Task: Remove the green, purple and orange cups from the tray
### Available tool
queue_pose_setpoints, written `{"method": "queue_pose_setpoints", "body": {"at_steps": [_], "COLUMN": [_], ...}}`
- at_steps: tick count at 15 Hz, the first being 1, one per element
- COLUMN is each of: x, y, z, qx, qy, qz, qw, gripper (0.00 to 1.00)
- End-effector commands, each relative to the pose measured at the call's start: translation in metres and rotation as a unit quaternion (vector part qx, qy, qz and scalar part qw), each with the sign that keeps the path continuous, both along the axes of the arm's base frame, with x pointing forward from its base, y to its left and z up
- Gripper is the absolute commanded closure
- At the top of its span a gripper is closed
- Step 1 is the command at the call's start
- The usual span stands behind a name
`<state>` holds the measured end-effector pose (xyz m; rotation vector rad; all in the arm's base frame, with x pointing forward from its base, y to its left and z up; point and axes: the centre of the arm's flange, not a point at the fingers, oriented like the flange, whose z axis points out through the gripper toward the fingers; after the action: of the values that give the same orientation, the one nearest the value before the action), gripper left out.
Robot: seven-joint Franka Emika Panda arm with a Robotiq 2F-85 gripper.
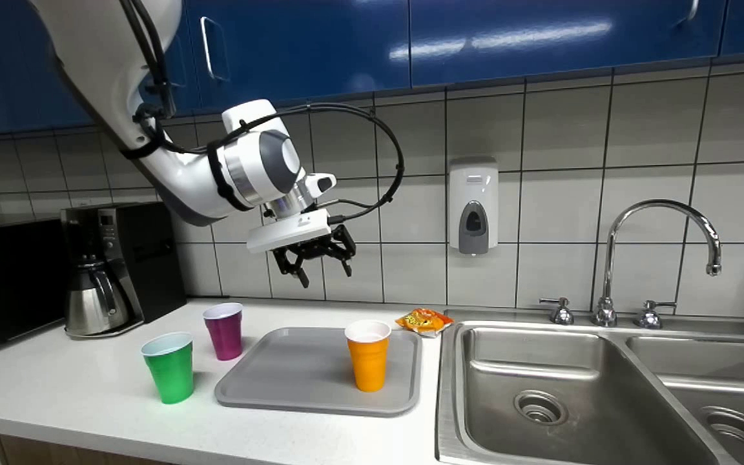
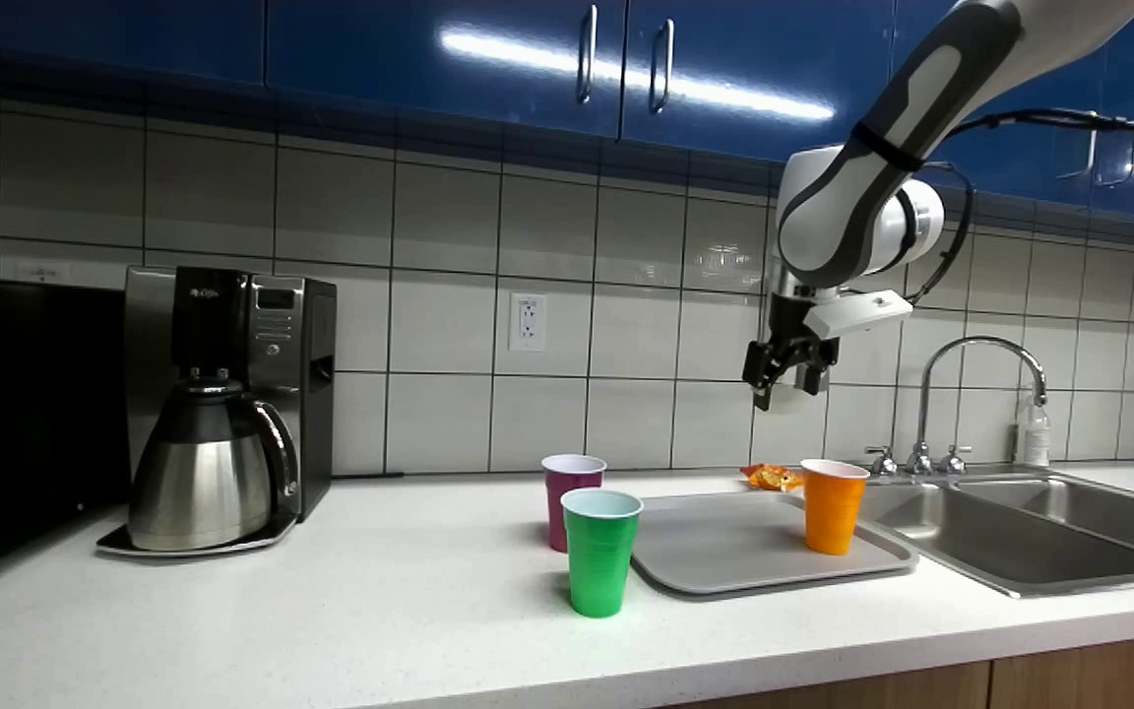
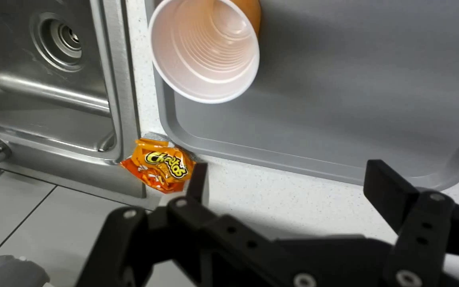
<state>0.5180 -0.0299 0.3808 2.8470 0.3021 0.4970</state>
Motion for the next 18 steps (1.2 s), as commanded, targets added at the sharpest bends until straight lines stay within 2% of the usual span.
{"method": "queue_pose_setpoints", "body": {"at_steps": [1,11,18], "x": [-0.007,-0.013,-0.005], "y": [-0.014,-0.031,-0.037], "z": [-0.008,-0.041,-0.064], "qx": [-0.001,0.007,0.01], "qy": [0.005,0.042,0.053], "qz": [-0.02,-0.051,-0.055], "qw": [0.9998,0.9978,0.997], "gripper": [0.0,0.0,0.0]}}
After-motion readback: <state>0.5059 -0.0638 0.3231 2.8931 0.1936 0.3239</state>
